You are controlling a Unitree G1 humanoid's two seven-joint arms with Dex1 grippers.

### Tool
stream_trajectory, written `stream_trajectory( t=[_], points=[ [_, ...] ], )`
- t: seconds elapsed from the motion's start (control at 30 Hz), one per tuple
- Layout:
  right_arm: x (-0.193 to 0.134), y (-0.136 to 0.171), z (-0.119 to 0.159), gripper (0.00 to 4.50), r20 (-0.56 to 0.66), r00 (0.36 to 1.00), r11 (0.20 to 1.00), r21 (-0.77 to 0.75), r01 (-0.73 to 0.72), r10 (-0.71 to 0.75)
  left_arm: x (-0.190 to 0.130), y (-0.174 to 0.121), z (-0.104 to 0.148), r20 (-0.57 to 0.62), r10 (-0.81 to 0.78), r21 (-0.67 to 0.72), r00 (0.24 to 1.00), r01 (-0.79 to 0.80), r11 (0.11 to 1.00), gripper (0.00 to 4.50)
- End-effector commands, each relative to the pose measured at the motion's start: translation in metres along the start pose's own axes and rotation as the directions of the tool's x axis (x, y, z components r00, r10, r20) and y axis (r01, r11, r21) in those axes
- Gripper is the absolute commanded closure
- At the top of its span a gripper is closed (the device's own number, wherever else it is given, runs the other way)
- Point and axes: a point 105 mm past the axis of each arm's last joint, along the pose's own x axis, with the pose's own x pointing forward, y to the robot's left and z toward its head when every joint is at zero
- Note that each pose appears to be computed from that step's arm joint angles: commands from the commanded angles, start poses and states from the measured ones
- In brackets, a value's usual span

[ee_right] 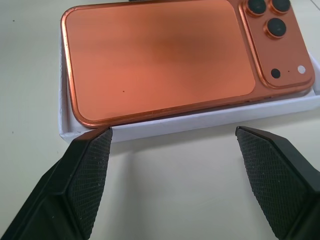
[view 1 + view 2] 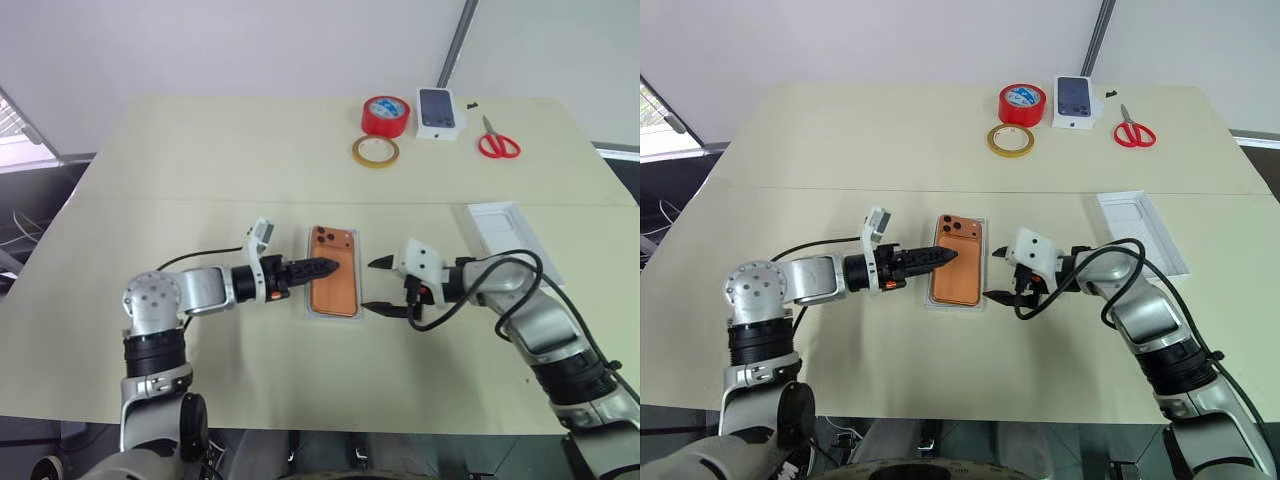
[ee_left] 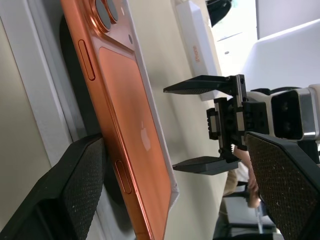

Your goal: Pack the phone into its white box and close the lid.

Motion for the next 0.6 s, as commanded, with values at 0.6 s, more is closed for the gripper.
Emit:
stream_trajectory(
  t=[0.6],
  points=[
    [0.007, -0.006, 0.012, 0.36, 0.048, 0.999, 0.999, -0.031, 0.022, -0.020, -0.030, -0.004, 0.025, 0.005, 0.127, 0.207, 0.992, -0.125, 0.970, 0.04]
  ],
)
